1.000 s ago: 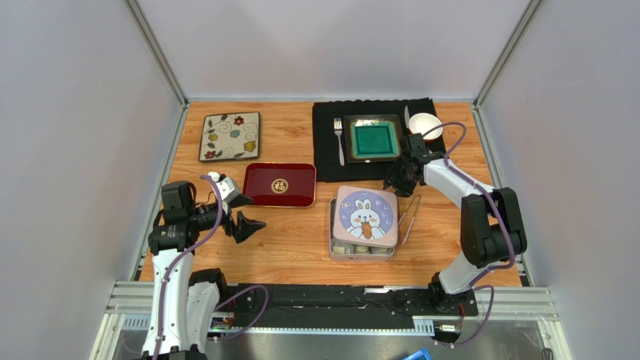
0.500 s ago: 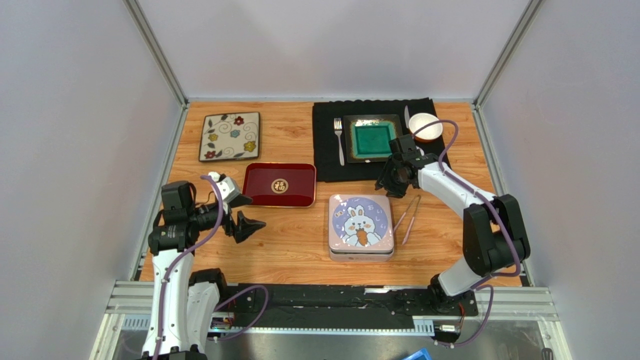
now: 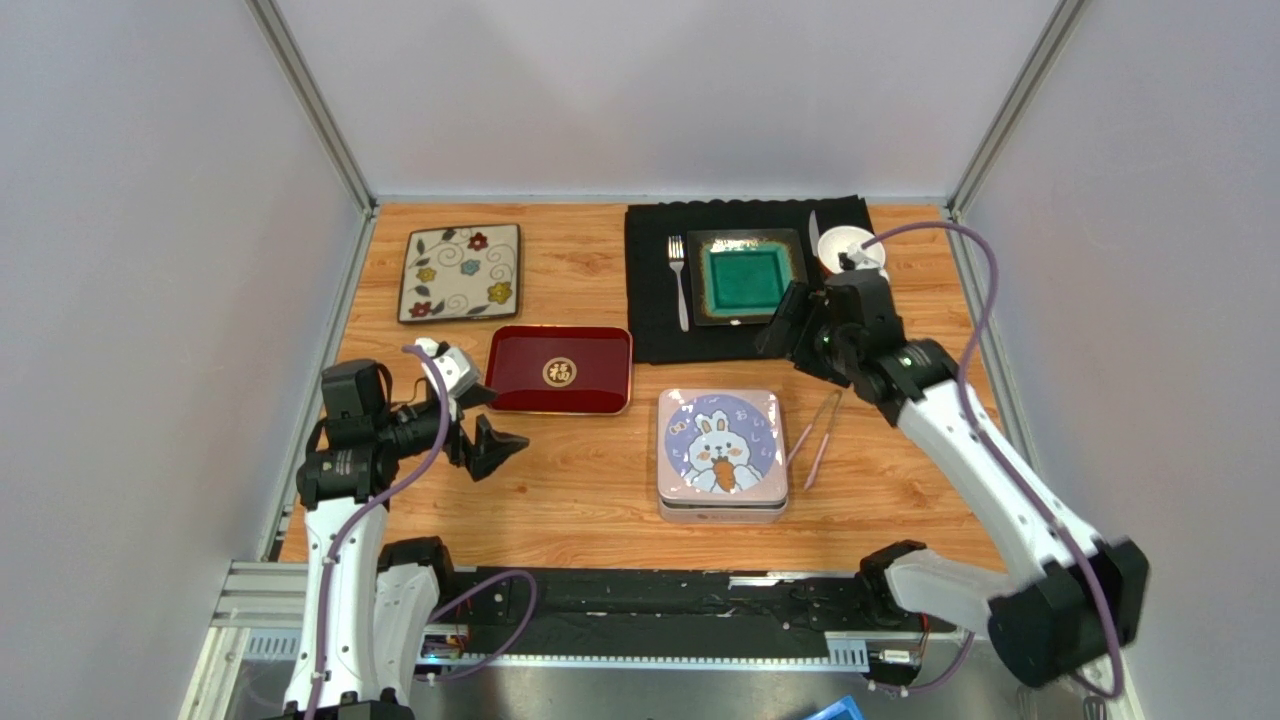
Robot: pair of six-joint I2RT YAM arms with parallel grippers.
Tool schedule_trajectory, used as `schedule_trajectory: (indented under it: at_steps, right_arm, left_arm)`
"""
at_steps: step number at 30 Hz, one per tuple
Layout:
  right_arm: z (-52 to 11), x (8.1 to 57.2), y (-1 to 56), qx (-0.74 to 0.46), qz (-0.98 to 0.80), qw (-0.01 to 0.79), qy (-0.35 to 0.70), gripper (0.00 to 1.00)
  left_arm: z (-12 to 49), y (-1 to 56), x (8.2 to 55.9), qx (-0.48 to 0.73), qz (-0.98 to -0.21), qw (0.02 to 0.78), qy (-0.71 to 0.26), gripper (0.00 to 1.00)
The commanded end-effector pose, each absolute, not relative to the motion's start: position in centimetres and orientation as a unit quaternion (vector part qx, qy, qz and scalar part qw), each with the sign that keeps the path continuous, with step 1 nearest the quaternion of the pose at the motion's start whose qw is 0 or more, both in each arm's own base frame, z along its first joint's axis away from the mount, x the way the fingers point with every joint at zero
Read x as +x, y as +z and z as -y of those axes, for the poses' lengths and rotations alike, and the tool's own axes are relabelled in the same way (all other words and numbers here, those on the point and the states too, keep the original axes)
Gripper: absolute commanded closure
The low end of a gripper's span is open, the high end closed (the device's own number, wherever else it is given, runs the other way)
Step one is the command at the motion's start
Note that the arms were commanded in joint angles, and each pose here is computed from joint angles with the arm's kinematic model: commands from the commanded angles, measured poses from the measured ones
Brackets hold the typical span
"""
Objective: Pack the chocolate
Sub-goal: Reset both arms
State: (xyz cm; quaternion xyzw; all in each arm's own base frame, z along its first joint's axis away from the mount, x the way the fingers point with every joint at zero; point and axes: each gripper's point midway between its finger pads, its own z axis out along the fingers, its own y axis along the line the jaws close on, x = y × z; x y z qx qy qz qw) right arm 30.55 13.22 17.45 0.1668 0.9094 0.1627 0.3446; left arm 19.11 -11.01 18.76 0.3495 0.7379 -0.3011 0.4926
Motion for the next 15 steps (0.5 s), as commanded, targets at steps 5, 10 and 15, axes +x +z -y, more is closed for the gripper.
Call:
schedule_trajectory:
  at_steps: [5, 10, 15]
  right_arm:
    - [-14.6, 25.2, 27.0, 0.038, -0.838, 0.472, 0.271, 0.04]
    - [-15.1, 22.8, 27.2, 0.009, -0.824, 0.48, 0.299, 0.01]
    - [-14.8, 22.1, 27.1, -0.003, -0.823, 0.487, 0.293, 0.01]
  left_arm:
    - [10.7, 17.9, 20.2, 0.3, -0.761, 0.485, -0.309, 0.01]
    - [10.3, 16.8, 20.5, 0.279, -0.777, 0.474, -0.305, 0.01]
    - [10.1, 16.2, 20.7, 0.265, -0.785, 0.471, -0.303, 0.01]
